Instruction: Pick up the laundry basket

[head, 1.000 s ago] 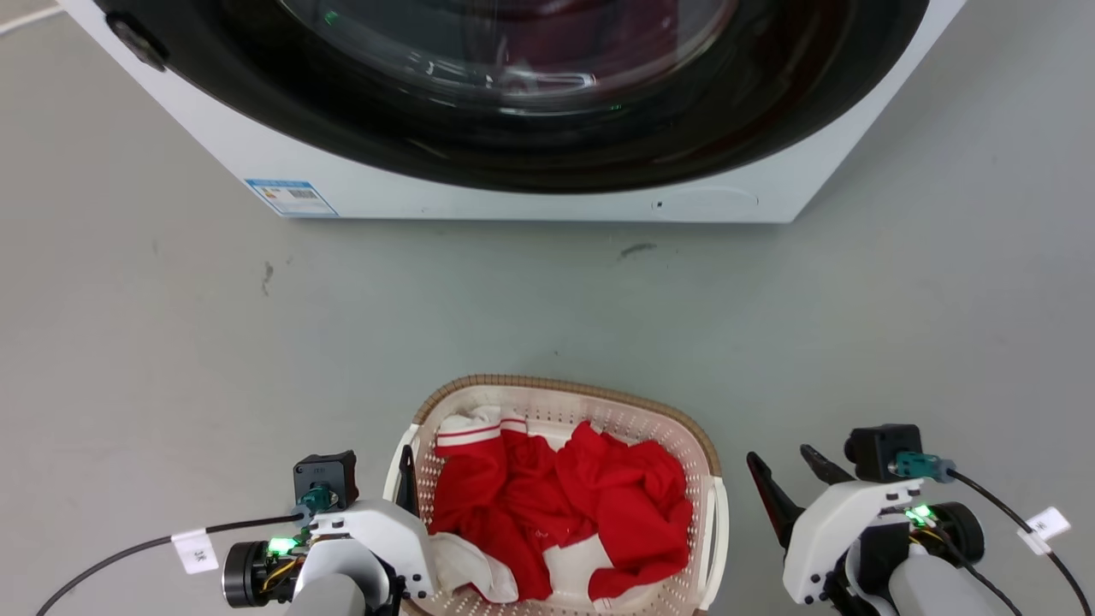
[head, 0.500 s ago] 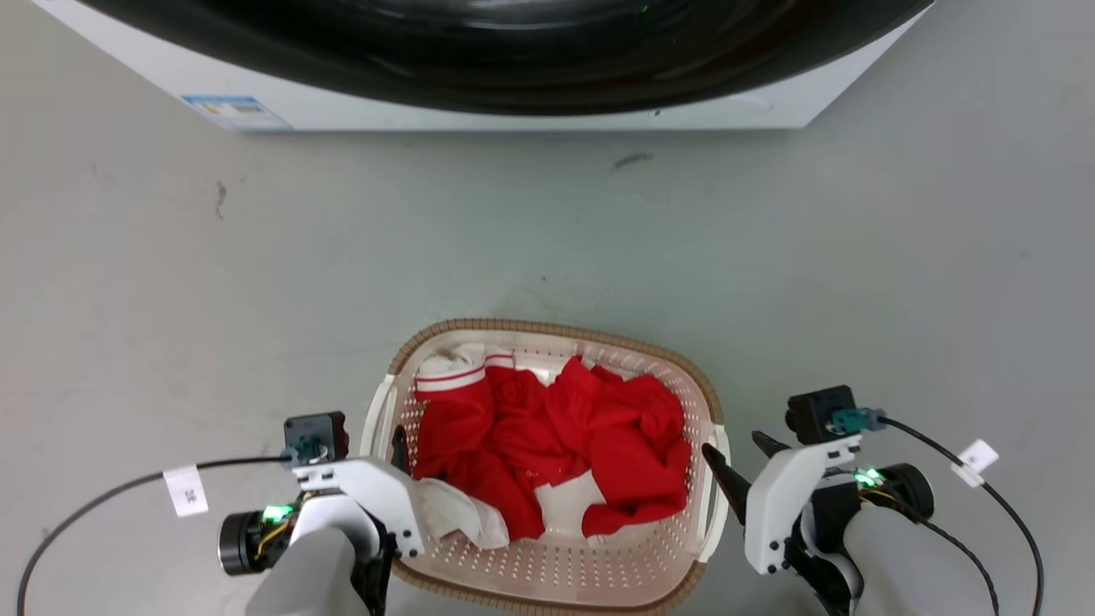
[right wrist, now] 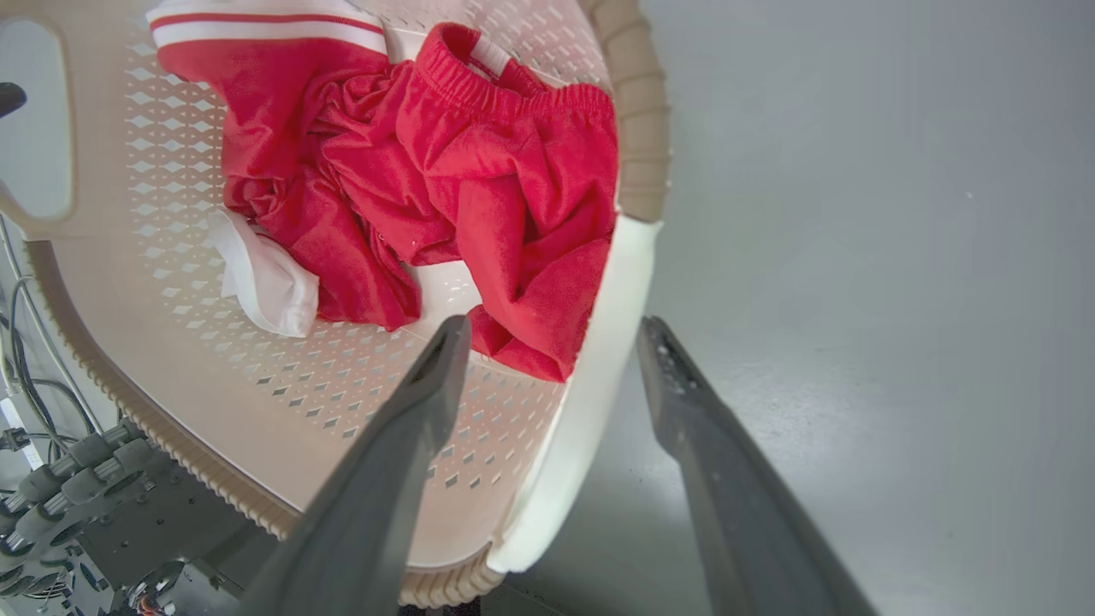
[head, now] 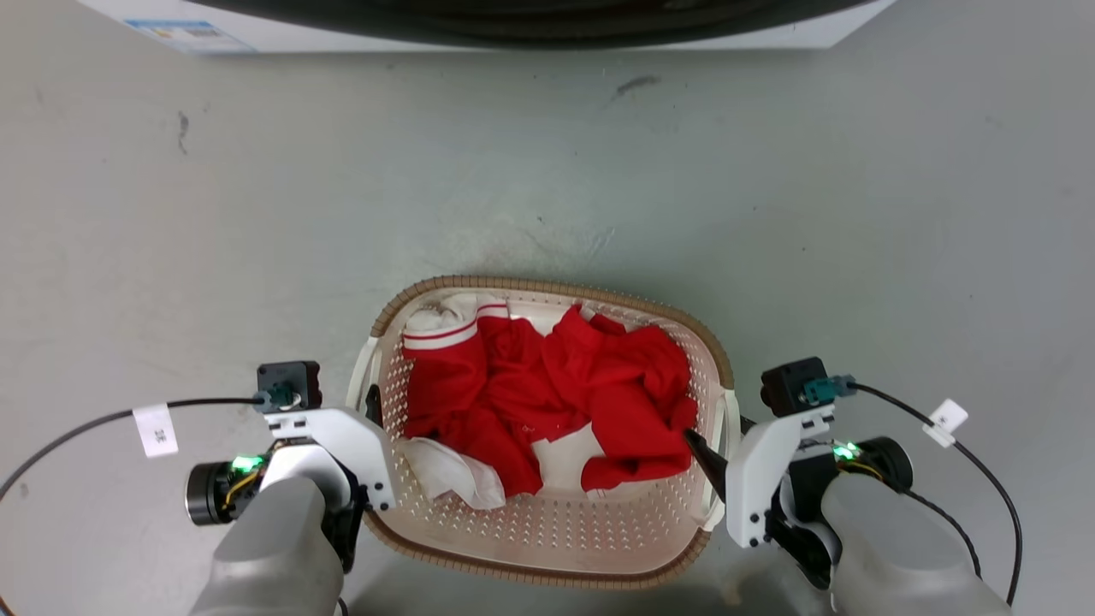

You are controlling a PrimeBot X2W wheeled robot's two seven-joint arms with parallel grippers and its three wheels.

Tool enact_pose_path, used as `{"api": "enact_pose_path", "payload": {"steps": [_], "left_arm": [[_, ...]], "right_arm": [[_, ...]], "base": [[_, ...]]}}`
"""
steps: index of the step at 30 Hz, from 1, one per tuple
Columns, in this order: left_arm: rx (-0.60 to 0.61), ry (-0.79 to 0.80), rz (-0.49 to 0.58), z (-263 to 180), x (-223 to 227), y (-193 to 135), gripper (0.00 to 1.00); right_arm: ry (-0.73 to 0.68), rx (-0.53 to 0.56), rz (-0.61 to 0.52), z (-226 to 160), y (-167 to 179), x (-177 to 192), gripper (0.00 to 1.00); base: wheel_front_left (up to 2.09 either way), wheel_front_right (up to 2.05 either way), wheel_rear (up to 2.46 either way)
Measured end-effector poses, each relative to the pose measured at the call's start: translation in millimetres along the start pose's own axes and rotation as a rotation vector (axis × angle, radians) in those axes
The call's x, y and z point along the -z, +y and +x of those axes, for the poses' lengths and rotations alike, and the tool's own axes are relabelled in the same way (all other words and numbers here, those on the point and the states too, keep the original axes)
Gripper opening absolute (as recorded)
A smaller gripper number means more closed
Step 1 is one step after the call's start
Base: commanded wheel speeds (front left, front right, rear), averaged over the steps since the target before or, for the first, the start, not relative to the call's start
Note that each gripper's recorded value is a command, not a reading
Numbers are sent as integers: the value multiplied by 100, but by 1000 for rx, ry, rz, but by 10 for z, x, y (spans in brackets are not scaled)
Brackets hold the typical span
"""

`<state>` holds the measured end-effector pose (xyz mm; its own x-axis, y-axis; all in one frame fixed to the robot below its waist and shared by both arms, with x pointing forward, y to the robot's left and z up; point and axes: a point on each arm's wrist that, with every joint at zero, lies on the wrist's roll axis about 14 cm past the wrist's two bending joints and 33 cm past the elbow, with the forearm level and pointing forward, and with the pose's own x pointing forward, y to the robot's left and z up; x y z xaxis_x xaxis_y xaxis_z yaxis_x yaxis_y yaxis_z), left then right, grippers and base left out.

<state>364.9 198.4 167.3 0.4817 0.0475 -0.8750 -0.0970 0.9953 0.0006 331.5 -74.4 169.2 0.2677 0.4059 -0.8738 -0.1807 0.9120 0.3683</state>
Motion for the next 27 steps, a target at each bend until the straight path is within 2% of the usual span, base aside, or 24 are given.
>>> {"api": "enact_pose_path", "payload": {"steps": [12, 13, 14, 15, 16, 27], "left_arm": [[-13, 74, -10, 236, 100, 96, 100], [-9, 79, -11, 243, 116, 91, 58], [-5, 83, -17, 250, 127, 91, 7], [-5, 85, -23, 256, 135, 89, 0], [2, 85, -25, 262, 136, 66, 0], [14, 85, -59, 240, 156, 22, 0]], "right_arm": [[64, -38, 16, 272, 73, 60, 100], [73, -42, 19, 285, 87, 72, 100], [82, -42, 23, 293, 87, 90, 100], [91, -44, 29, 299, 89, 112, 38], [99, -48, 29, 307, 103, 128, 0], [103, -32, 42, 313, 47, 102, 0]], "base": [[0, 0, 0], [0, 0, 0], [0, 0, 0], [0, 0, 0], [0, 0, 0], [0, 0, 0]]}}
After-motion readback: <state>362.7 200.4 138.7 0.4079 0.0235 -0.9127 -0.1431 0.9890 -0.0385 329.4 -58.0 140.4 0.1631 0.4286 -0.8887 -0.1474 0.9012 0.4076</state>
